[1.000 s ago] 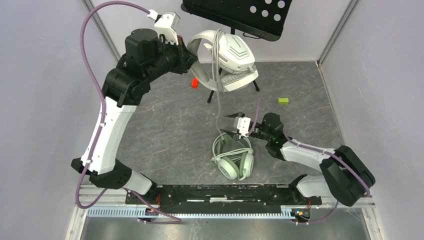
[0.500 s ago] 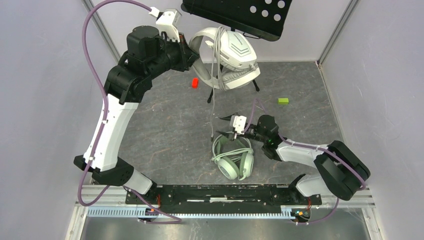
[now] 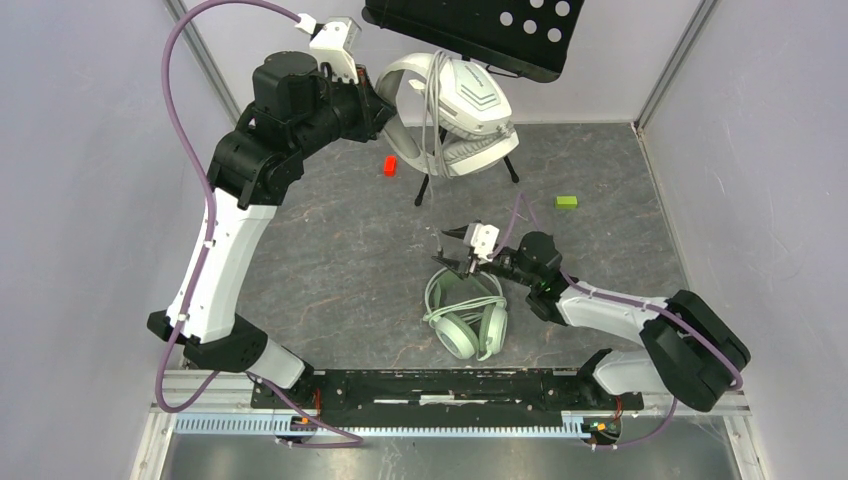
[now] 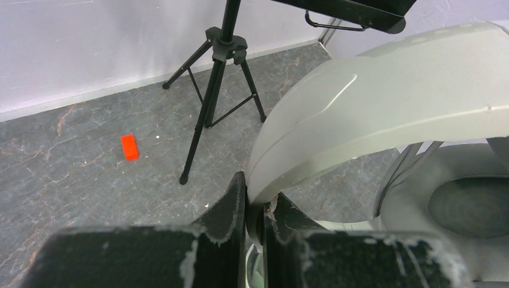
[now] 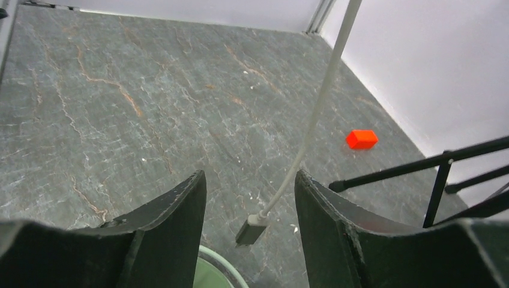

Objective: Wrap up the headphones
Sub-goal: Wrap the headphones cable around the headphones.

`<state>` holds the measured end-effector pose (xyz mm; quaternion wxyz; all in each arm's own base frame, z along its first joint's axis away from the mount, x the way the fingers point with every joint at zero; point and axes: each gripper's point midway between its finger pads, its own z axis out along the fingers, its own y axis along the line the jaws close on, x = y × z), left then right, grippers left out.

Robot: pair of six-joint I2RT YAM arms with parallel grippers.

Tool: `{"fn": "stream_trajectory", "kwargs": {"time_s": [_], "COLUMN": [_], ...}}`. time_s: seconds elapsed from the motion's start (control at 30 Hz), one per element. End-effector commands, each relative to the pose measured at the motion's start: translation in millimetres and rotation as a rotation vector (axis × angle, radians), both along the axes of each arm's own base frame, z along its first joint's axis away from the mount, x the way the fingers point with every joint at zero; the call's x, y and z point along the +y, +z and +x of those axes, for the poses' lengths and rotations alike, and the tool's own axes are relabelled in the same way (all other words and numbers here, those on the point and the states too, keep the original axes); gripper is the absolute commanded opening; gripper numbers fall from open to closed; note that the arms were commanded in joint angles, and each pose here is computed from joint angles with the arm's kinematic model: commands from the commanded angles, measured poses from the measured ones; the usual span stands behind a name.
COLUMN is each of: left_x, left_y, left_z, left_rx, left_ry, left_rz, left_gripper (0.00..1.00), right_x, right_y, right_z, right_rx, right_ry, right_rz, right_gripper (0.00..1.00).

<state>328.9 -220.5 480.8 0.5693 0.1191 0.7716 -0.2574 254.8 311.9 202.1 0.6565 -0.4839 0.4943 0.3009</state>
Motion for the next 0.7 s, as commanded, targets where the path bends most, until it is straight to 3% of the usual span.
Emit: {"fn": "stream_trajectory", "kwargs": {"time_s": [0.0, 0.2, 0.23, 0.33, 0.4, 0.67], "left_x": [-2, -2, -3, -4, -4, -20], "left_y": [54, 57, 57, 56, 56, 56], "left_z": [-7, -11, -12, -11, -12, -49], "left_rx": [-0.128, -0.131, -0.131, -0.127, -0.125, -0.066], "left_ry": [-0.015, -0.027, -0.032, -0.035, -0.036, -0.218], "left_rz": [-0.138, -0.146, -0.148, -0.147, -0.149, -0.186], "left_gripper": [0.02, 0.02, 0.02, 0.02, 0.02, 0.02], "right_x": [0, -5, -3, -2, -6, -49], "right_y": [-1, -19, -21, -27, -26, -7], "right_z": [19, 30, 29, 23, 18, 48], "right_rx": [0.029, 0.034, 0.033, 0.033, 0.025, 0.015], "right_ry": [-0.098, -0.164, -0.149, -0.126, -0.125, -0.259], "right_rz": [0.039, 0.026, 0.024, 0.026, 0.05, 0.15], "right_gripper": [0.61, 0.6, 0.54, 0.13, 0.0, 0.0]}}
